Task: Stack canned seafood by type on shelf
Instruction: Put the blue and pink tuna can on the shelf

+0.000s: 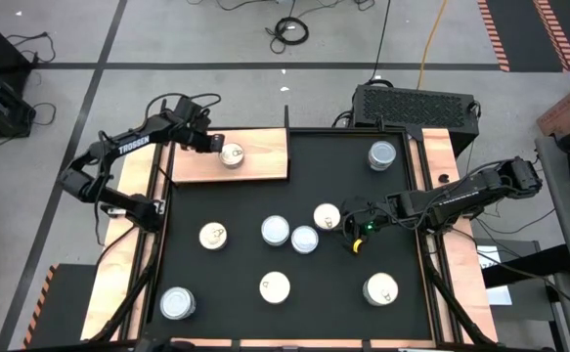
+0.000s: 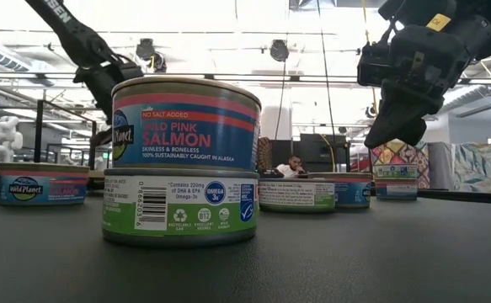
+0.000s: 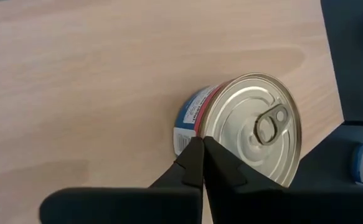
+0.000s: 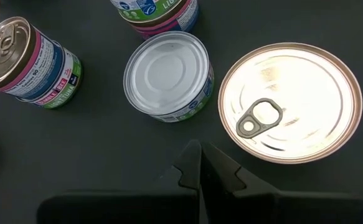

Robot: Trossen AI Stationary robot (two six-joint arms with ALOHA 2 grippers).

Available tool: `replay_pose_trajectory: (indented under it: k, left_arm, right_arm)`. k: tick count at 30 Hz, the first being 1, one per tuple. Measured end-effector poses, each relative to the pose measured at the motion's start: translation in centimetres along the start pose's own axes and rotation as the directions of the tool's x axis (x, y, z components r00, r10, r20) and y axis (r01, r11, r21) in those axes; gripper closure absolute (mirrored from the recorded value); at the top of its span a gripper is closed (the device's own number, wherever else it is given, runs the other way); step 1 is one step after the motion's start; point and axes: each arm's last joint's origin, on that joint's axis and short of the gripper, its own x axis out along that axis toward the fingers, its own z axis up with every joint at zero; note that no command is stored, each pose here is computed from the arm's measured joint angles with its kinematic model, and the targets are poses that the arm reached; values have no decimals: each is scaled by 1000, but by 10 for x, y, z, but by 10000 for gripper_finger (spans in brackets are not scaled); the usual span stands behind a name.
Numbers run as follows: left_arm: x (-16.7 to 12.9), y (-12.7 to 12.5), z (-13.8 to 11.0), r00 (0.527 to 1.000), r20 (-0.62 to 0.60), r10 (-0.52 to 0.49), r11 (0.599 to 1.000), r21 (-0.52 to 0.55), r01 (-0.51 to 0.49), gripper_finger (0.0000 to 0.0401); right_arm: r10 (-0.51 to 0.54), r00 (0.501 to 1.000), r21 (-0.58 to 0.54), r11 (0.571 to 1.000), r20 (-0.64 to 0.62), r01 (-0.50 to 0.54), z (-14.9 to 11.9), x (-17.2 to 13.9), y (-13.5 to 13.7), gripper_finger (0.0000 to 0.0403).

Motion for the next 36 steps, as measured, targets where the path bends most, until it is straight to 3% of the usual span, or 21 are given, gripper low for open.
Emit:
replay_pose_trajectory:
  k: [10, 13, 18, 24, 29, 36]
  left_arm:
    - [-12, -9, 12, 998, 58, -7, 999, 52, 4, 313]
    - [-14, -18, 15, 997, 68, -35, 995, 98, 28, 306]
    - [-5, -49, 3, 998, 28, -62, 969, 242, 53, 319]
    - [8, -85, -13, 995, 102, 20, 899, 433, -62, 363]
    - [11, -102, -15, 986, 161, -47, 878, 477, -36, 396]
    - [42, -99, -17, 993, 116, 27, 887, 455, -78, 398]
  right_arm:
    - [0, 1000, -3, 1000, 0, 0, 0, 0, 0, 403]
    - [0, 1000, -2, 1000, 0, 0, 0, 0, 0, 403]
    - [0, 1000, -5, 1000, 0, 0, 0, 0, 0, 403]
    - [-6, 1000, 1, 1000, 5, 6, 2, 0, -2, 403]
    - [-10, 1000, 10, 1000, 14, 9, 3, 0, -4, 403]
    - [-20, 1000, 22, 1000, 19, 19, 5, 0, -7, 403]
